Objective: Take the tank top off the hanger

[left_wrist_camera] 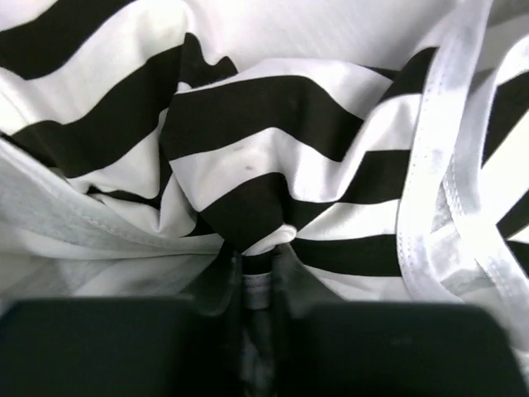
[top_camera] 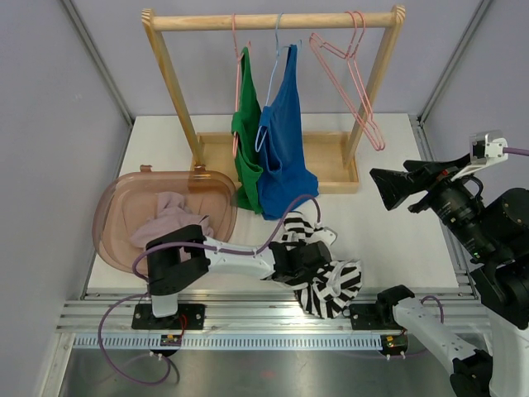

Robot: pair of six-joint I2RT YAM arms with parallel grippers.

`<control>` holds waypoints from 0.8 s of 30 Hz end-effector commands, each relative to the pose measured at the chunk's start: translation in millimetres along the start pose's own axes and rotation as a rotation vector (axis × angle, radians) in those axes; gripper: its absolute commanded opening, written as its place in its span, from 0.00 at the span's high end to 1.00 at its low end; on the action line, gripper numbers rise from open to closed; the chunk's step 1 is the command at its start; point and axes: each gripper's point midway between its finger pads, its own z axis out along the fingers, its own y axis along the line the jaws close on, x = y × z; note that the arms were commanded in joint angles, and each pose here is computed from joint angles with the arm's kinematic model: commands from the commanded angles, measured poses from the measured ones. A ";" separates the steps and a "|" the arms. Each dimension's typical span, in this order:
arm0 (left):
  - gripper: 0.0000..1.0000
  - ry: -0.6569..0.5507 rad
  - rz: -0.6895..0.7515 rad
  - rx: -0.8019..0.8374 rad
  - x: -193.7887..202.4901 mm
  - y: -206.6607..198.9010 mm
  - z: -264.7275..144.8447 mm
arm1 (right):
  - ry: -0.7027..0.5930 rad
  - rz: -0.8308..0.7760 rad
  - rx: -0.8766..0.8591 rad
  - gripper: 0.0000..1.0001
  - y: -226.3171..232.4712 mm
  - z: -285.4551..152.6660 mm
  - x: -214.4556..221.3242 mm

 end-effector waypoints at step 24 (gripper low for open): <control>1.00 -0.418 -0.334 -0.667 -85.6 246.1 -315.0 | -0.022 -0.029 0.010 0.01 -2.6 17.5 -11.3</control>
